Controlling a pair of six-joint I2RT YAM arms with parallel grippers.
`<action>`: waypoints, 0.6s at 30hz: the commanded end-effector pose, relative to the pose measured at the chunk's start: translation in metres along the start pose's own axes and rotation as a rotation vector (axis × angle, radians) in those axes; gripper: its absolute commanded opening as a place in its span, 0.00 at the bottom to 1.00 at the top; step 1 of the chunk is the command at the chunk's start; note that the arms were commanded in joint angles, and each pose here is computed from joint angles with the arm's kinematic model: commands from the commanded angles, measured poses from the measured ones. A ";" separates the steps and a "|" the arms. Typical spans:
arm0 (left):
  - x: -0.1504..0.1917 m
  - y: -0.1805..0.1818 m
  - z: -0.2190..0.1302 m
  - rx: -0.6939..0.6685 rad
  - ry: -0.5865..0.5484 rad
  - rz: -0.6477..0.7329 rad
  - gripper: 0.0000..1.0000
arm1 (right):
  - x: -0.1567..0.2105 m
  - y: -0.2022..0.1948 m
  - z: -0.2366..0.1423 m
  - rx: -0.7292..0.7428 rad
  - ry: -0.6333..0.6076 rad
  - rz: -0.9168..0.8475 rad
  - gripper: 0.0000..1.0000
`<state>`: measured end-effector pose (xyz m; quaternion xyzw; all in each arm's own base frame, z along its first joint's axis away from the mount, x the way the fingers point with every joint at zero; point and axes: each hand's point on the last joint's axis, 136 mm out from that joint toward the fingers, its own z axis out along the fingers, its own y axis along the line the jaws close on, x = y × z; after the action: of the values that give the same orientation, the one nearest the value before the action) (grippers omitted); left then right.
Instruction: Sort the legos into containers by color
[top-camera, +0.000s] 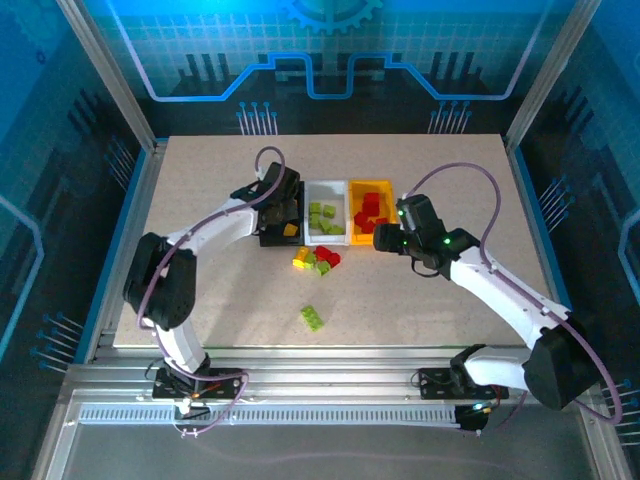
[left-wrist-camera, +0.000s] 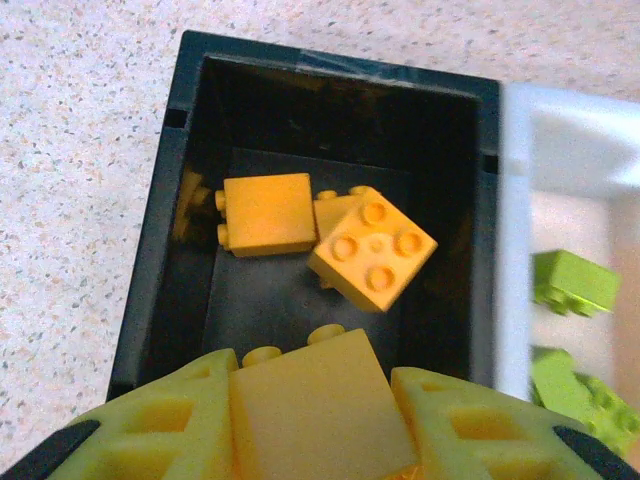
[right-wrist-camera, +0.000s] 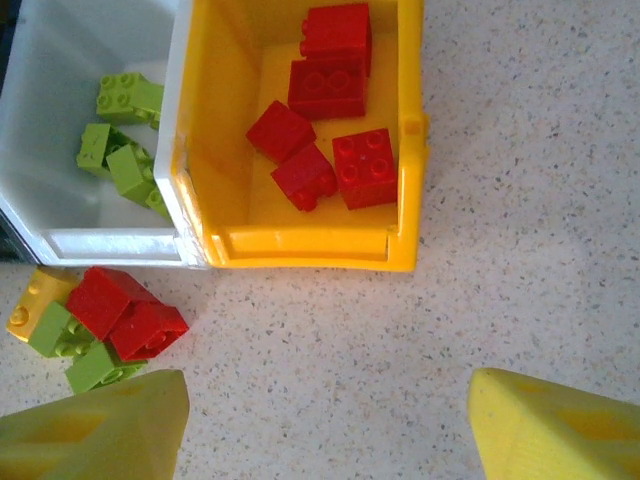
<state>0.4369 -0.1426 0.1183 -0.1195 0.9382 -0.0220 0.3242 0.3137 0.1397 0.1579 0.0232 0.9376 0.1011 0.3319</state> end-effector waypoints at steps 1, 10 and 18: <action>-0.019 0.001 0.006 -0.026 -0.027 -0.014 0.45 | -0.002 0.000 -0.006 -0.021 -0.019 0.025 0.75; -0.042 -0.013 -0.036 0.093 -0.095 -0.074 0.92 | 0.001 0.008 -0.007 -0.063 -0.014 0.000 0.76; -0.027 -0.038 -0.113 0.305 -0.151 -0.082 0.99 | 0.025 0.065 0.010 -0.202 0.043 -0.143 0.80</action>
<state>0.4172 -0.1625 0.2204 -0.1190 0.8958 -0.1290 0.4084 0.3031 0.1775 0.1525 -0.0319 0.9345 0.1479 0.3221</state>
